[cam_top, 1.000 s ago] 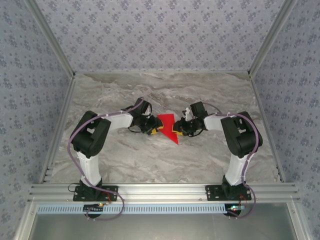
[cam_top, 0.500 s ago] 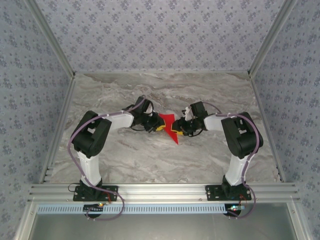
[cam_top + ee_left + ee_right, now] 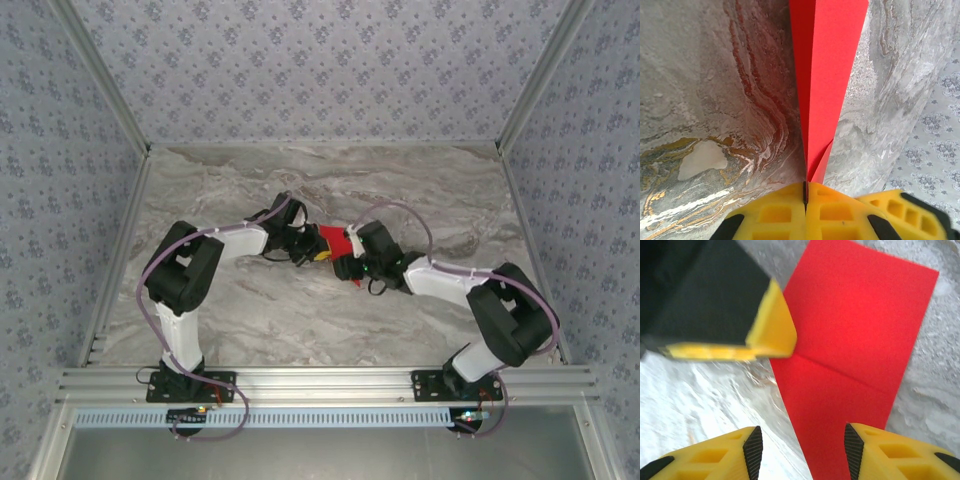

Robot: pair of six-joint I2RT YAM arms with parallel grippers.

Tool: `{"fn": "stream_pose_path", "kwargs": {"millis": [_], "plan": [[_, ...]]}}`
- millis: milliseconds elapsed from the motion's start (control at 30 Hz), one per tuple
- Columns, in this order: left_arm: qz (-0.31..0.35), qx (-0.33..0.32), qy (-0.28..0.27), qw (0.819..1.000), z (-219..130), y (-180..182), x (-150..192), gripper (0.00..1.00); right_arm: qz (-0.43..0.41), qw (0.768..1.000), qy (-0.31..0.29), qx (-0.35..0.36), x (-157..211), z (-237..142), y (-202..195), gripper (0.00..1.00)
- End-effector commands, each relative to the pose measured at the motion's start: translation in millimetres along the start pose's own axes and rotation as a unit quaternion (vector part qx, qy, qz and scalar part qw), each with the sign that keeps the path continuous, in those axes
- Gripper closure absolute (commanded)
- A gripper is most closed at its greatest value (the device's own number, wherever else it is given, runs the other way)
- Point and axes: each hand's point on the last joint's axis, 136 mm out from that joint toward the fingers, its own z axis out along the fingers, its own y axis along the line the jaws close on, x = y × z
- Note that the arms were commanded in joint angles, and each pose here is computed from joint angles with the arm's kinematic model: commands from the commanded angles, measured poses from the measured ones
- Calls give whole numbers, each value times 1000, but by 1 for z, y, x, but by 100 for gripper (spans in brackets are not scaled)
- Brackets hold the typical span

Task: Fold a paper plane with a square sheet of paper (pick it up from the middle)
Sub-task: Fold the wing for the fifth time at the center of the table.

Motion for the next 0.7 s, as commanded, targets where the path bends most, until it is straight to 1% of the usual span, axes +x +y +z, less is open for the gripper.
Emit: {"fn": "stream_pose_path", "kwargs": {"millis": [0,167,333,433,500,567,667], "plan": [[-4,1,-1,1000,-3,-9,0,98,-77,993,-40,85,-4,0,-21,46],[-6,3,0,1000,-3,-11,0,98,-157,979,-43,121,-1,13,-9,43],[-6,3,-1,1000,-4,-11,0,98,-175,970,-62,159,-9,21,-10,44],[-8,3,0,1000,-4,-11,1,98,-179,966,-65,172,-10,24,-12,47],[-8,3,-1,1000,-5,-12,1,98,-184,965,-66,177,-10,25,-12,52],[-7,3,-1,1000,-5,-12,1,98,-187,964,-65,179,-9,25,-12,59],[-8,3,-2,1000,-5,-12,1,98,-191,963,-66,178,-8,26,-9,62]]}}
